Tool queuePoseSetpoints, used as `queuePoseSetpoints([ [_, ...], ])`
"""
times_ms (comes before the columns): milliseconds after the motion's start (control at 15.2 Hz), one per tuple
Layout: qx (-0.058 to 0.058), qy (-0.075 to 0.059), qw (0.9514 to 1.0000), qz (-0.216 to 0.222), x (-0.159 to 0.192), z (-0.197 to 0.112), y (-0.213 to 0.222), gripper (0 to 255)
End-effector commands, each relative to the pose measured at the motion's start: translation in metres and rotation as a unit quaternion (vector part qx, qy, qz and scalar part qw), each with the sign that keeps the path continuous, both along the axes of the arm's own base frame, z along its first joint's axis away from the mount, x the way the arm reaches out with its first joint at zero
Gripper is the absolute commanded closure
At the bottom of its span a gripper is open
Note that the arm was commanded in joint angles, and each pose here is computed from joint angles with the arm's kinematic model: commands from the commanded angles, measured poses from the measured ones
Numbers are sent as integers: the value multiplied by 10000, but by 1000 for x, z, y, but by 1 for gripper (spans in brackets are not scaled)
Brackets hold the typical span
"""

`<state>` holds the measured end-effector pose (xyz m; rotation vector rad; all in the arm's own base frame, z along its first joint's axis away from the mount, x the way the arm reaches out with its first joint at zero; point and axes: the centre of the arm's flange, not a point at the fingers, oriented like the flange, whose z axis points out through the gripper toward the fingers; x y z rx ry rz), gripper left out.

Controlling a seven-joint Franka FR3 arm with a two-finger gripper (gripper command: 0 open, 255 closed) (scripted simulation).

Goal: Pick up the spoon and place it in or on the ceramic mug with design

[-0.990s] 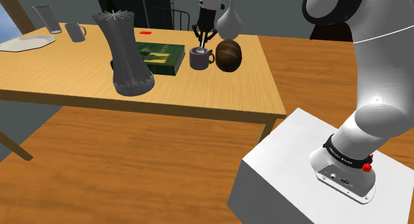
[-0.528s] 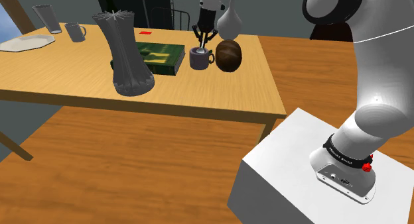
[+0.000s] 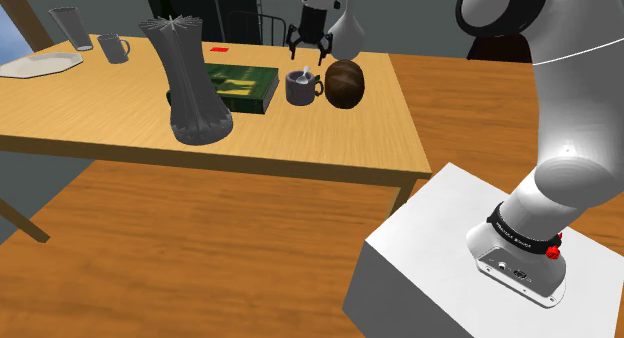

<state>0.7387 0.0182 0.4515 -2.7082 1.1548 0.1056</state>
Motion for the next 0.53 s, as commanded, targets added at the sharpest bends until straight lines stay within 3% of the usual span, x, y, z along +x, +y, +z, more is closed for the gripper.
queuePoseSetpoints([
  [0, -1, 3, 10000, 1, 0, 22, -5, 0],
  [462, -1, 3, 10000, 1, 0, 32, -7, 0],
])
